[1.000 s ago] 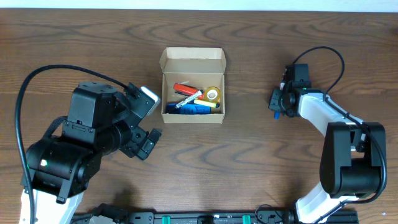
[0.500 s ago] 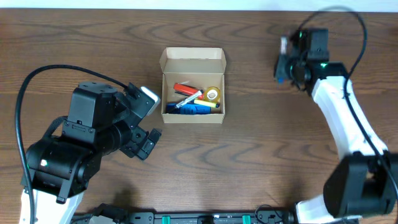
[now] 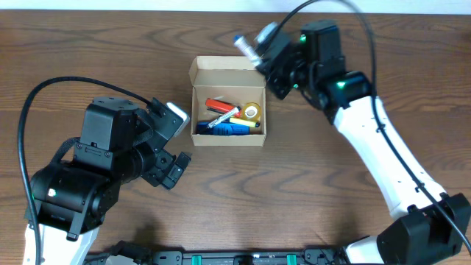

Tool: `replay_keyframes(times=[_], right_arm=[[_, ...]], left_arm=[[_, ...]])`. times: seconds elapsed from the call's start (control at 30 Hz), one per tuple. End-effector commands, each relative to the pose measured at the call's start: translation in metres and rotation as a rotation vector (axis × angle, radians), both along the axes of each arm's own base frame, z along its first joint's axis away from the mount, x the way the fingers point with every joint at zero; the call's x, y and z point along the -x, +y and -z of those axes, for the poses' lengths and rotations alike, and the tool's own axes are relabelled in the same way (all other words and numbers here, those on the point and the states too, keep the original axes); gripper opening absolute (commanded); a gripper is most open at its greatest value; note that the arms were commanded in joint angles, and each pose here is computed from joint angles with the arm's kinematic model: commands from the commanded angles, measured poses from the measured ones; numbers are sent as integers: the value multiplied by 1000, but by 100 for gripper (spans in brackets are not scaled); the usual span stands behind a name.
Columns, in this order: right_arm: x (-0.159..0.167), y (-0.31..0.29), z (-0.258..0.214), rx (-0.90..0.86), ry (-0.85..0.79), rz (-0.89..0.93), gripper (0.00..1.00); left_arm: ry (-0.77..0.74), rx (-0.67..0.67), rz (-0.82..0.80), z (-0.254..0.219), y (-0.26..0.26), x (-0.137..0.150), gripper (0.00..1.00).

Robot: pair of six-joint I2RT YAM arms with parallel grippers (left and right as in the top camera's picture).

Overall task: Pack container
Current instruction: 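Carry the blue marker into the box and release it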

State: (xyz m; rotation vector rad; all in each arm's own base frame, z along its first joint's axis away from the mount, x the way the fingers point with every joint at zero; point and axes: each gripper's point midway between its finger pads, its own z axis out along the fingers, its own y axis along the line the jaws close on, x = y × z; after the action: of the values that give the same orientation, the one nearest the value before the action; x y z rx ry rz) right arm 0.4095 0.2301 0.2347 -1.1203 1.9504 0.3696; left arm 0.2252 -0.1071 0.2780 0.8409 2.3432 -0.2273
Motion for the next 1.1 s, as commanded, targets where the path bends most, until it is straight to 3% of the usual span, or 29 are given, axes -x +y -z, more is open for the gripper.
replay_keyframes(times=[0.0,0.37,0.63,0.87,1.0,1.07], right_arm=[[14,26,17,116,-123,-279,1],[37,57,108,294,-89,-592,1],[24,62,152,369,-64,-583,2],[7,53,163,450,-92,-524,2],[6,52,163,456,-94,-520,6],[7,53,163,454,-91,-522,16]], left_arm=[[-21,-5,6,-6,1,-1,95],[-21,-5,6,-6,1,-1,95],[-21,-5,6,-6,1,-1,95],[-21,-5,6,-6,1,-1,95],[-21,-5,6,-6,1,-1,95],[-22,-5,6,-6,1,-1,95]])
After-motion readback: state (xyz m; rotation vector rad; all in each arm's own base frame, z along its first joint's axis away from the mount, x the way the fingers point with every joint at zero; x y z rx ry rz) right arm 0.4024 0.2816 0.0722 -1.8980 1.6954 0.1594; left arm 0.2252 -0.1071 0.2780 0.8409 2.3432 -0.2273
